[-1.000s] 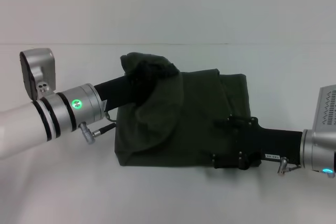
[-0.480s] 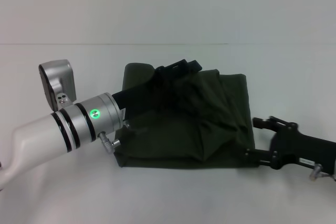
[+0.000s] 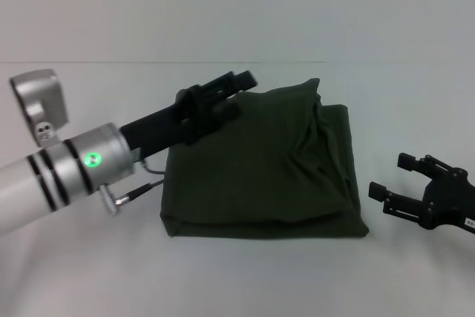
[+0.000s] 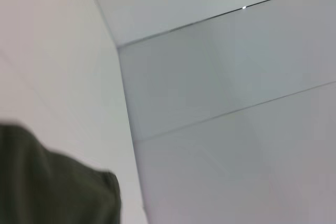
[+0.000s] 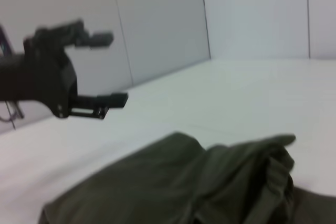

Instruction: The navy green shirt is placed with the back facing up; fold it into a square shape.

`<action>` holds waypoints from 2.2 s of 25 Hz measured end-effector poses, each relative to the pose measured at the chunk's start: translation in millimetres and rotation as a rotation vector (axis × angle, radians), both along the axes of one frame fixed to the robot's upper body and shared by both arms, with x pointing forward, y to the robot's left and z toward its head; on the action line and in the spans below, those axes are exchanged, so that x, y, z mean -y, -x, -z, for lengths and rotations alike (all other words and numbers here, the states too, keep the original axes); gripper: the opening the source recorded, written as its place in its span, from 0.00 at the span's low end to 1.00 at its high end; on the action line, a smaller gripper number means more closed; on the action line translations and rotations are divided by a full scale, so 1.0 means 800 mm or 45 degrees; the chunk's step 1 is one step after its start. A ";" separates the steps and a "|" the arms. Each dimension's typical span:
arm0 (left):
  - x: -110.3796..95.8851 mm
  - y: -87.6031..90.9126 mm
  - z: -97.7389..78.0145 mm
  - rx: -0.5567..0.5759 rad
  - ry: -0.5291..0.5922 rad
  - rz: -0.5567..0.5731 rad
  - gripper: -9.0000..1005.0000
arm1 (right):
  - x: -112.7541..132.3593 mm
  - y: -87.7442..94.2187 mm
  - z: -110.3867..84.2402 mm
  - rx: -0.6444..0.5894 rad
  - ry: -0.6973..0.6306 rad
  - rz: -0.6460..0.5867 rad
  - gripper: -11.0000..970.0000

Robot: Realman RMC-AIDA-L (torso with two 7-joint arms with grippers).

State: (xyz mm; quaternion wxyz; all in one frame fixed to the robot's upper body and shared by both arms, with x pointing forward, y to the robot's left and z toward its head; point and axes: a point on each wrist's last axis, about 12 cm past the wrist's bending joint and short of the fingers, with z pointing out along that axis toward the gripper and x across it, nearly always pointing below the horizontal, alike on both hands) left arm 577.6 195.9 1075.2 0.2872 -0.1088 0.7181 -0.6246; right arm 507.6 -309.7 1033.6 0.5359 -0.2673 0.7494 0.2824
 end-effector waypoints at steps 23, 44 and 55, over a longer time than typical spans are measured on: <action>-0.117 0.079 0.016 1.052 -0.796 0.276 0.80 | -0.131 -0.130 -0.163 -0.792 0.118 -0.213 0.94; -0.104 0.093 0.027 1.103 -0.813 0.382 0.80 | -0.205 -0.163 -0.138 -0.861 0.375 -0.090 0.94; -0.097 0.093 0.029 1.098 -0.807 0.388 0.80 | -0.214 -0.161 -0.119 -0.855 0.370 -0.082 0.94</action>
